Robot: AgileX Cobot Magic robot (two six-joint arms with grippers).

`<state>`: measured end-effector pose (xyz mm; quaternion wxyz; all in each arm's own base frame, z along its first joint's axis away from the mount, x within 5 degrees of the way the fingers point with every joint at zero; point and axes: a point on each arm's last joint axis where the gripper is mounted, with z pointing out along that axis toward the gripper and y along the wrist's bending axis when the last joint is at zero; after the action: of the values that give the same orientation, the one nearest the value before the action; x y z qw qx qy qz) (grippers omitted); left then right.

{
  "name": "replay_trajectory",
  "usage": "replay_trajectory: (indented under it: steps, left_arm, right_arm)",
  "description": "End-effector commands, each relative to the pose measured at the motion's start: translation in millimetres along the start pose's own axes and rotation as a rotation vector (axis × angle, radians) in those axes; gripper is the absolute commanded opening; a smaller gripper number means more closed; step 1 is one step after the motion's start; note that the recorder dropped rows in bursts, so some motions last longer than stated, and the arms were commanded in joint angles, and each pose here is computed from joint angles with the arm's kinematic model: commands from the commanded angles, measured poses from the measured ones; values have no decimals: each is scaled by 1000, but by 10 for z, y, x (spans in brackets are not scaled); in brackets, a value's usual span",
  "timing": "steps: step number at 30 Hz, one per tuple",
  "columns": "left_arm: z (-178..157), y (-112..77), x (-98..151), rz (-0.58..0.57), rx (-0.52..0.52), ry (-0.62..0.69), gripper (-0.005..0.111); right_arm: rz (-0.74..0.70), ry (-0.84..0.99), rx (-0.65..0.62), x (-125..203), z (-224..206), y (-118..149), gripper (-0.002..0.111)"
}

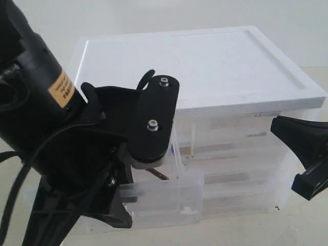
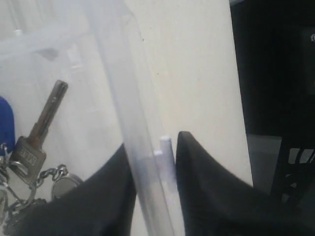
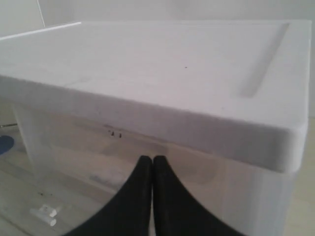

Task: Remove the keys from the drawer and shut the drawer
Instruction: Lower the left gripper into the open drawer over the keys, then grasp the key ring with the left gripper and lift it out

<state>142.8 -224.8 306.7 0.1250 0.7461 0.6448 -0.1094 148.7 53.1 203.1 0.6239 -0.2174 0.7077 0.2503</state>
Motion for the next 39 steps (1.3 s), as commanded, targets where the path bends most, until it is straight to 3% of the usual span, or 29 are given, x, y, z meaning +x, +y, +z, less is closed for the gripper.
replay_trajectory:
  steps: [1, 4, 8, 14, 18, 20, 25, 39]
  left_arm:
    - [-137, -146, -53, -28, 39, -83, 48]
    - [-137, -149, -53, -72, 44, -82, 63]
    - [-162, -137, -46, -63, 14, -87, 63]
    - [-352, -60, -3, -140, -190, -138, 63]
    - [-433, -71, 18, -363, -206, -187, 63]
    - [-362, -6, 48, -358, -249, -140, 63]
    - [-30, 205, 134, -499, -340, 7, 63]
    - [417, 407, 95, -569, -334, 102, 63]
  right_arm:
    - [6, -9, 19, -20, 8, -27, 0]
    - [5, -6, 16, -18, 8, -24, 0]
    - [6, -6, 15, -17, 8, -23, 0]
    - [9, -5, 14, -17, 8, -22, 0]
    - [14, -5, 13, -16, 8, -22, 0]
    - [14, -5, 13, -16, 8, -22, 0]
    - [11, -4, 12, -16, 8, -21, 0]
    - [18, 6, -2, -7, 9, -8, 0]
